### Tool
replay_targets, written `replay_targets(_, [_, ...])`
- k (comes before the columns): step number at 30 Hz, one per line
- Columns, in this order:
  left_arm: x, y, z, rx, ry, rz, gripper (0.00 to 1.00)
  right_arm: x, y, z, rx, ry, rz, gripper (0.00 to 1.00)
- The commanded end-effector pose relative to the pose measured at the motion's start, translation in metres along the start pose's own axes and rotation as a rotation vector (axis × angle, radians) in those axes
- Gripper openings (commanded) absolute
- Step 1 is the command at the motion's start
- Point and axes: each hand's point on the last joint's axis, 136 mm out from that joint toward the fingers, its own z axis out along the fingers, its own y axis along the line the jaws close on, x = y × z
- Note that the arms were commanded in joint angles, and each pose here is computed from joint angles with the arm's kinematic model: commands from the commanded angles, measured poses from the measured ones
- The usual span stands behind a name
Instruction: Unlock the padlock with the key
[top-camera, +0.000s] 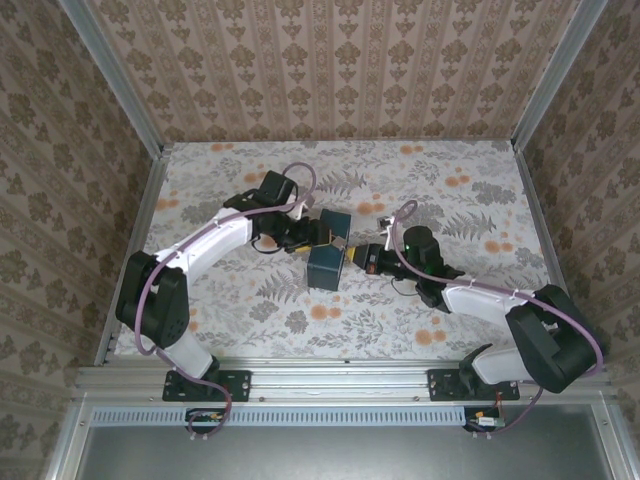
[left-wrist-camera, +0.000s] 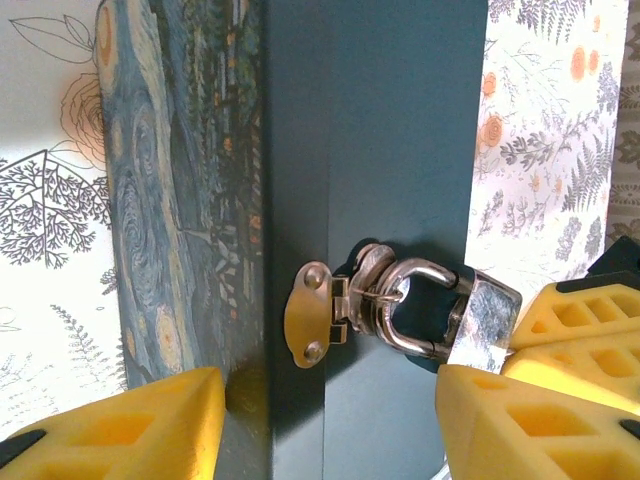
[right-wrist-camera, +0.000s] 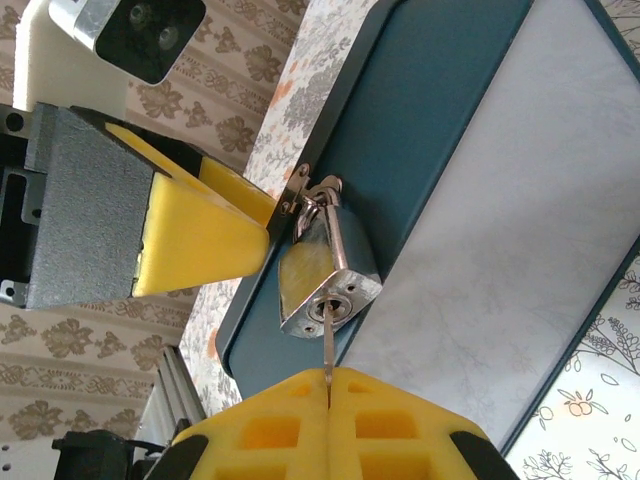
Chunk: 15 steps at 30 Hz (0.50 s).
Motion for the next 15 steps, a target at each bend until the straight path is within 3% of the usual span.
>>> replay_targets(1, [0.001,0.000,-0.010,0.028,0.017,0.021,0.59,-0.009,0.014,0.000,-0.060,0.035,-0.054,0.00])
replay_targets(8, [-0.024,-0.008,-0.043,0.003,-0.033,0.245,0.63,-0.008,0.016,-0.007,-0.121,0.169,-0.029,0.00])
replay_targets(11, [-0.034,-0.011,-0.051,-0.060,-0.055,0.434,0.66,-0.005,0.007,-0.004,-0.107,0.238,-0.002,0.00])
replay_targets(15, [-0.028,-0.028,-0.049,-0.071,-0.060,0.804,0.71,-0.006,0.001,-0.004,-0.113,0.308,0.045,0.00])
